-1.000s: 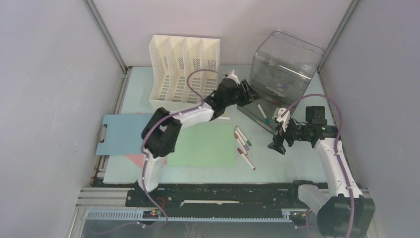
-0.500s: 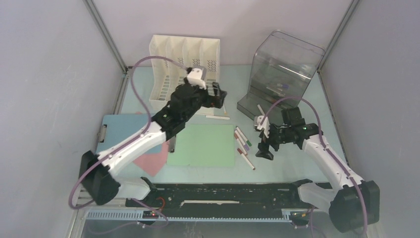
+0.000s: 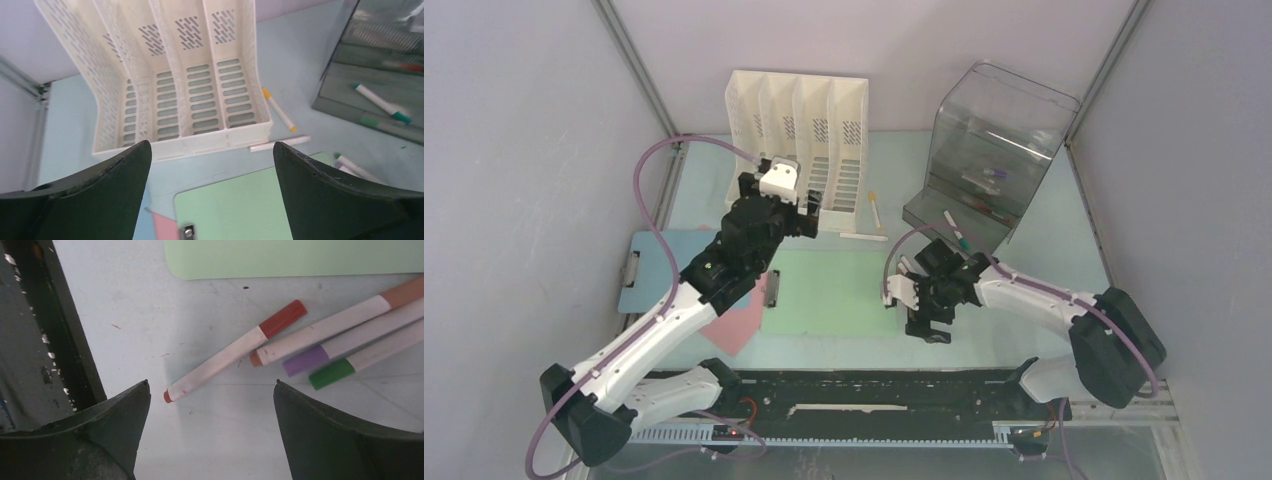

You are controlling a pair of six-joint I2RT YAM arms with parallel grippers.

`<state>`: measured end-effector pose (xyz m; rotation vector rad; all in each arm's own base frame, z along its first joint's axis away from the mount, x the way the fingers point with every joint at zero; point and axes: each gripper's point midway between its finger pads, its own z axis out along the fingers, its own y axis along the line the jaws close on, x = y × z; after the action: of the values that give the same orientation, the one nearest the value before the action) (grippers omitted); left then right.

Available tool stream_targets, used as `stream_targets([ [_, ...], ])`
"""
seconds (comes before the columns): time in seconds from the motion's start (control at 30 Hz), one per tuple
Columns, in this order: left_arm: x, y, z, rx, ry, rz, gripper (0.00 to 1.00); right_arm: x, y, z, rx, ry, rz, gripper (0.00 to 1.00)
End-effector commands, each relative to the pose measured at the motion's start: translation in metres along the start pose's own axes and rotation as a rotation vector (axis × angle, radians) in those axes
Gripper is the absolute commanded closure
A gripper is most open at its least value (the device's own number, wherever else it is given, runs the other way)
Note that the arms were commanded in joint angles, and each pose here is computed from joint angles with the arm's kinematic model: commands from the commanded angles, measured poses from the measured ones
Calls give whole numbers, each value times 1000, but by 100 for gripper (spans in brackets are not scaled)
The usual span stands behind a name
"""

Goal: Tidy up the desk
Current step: Pick up the stationery from the center of the board.

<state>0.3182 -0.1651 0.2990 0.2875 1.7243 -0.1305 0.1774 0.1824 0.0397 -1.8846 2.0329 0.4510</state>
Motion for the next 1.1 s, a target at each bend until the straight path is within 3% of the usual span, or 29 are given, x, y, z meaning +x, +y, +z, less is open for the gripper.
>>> stream_targets([
  [0.0,10,25,-15,-73,23,149,0,11,-7,7,52,101,-17,0],
  [0.53,12,34,-22,-93,24,196,0,21,-11,21,67,181,-16,24],
  [1.07,16,33,-21,-99,36,210,0,27,-19,21,96,237,13,70],
])
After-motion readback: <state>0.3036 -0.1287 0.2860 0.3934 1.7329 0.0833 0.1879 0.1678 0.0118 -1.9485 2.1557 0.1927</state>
